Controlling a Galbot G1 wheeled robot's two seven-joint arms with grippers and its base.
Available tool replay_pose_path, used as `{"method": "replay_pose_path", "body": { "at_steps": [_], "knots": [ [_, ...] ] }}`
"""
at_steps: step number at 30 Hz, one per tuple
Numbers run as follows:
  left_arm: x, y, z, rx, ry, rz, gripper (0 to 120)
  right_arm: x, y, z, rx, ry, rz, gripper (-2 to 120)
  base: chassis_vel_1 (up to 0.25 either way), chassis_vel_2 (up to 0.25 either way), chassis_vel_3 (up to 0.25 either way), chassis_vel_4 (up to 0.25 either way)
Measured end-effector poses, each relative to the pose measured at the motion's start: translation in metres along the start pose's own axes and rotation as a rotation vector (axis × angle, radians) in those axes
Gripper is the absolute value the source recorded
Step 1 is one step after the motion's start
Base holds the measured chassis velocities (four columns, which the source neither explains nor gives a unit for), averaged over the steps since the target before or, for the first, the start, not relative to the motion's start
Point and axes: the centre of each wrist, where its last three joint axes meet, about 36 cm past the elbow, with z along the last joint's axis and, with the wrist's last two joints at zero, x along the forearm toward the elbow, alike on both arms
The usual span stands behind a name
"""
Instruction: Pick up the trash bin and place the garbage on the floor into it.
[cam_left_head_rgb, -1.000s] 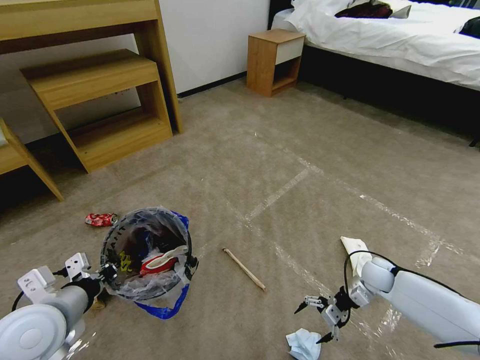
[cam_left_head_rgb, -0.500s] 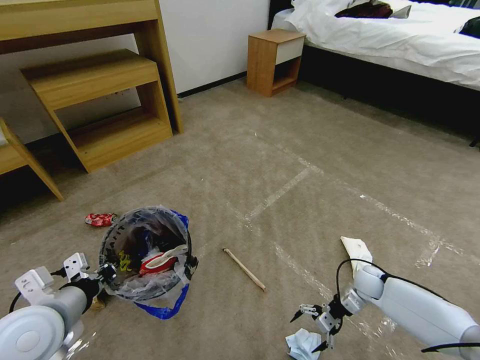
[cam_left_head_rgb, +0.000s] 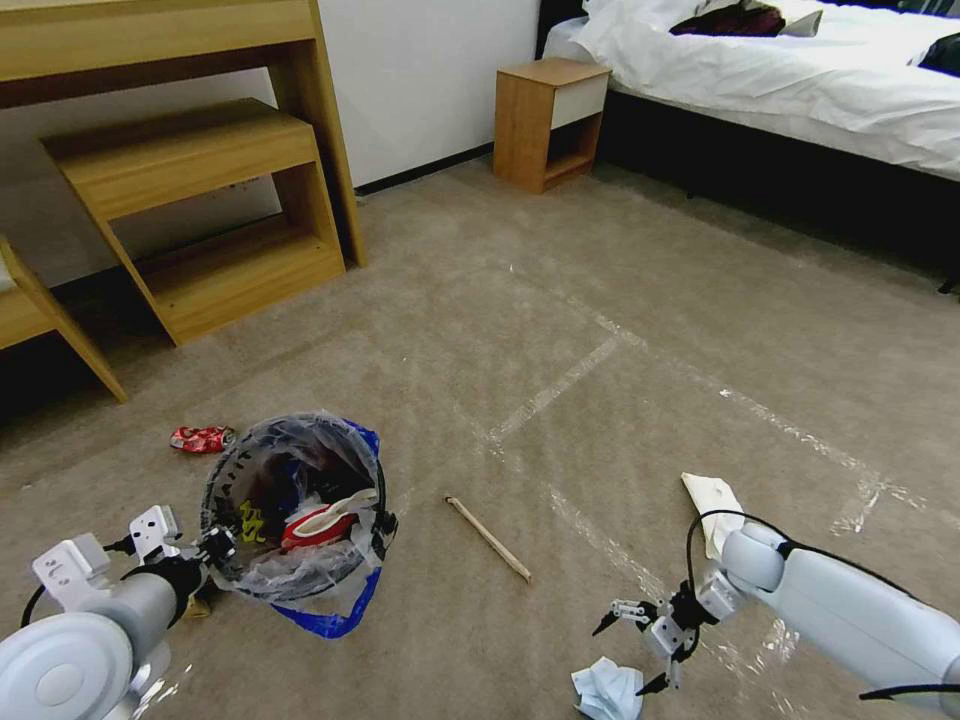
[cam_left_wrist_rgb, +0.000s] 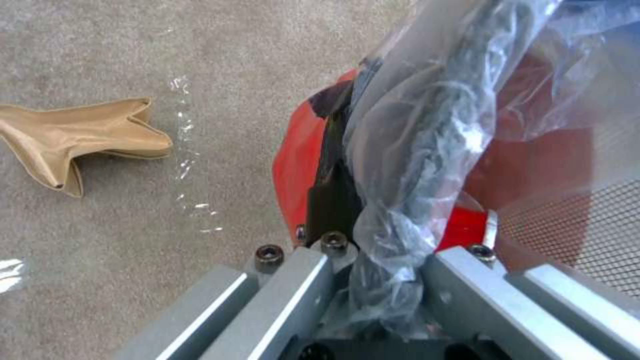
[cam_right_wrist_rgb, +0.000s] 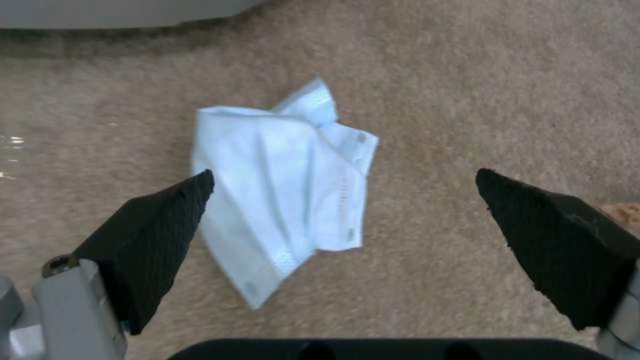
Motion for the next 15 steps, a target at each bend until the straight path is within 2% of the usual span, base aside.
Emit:
{"method": "replay_pose_path", "body": {
  "at_steps": [8, 15],
  "knots": [
    [0.0, -0.001, 0.003, 0.008, -0.001, -0.002, 0, 0.003, 0.024, -0.006, -0.01, -0.003, -0.025, 100, 0.0, 0.0, 0.0, 0.0],
    [0.001, -0.002, 0.003, 0.009, -0.003, 0.003, 0, -0.009, 0.023, -0.004, -0.01, -0.006, -0.035, 100, 0.0, 0.0, 0.0, 0.0]
  ]
}}
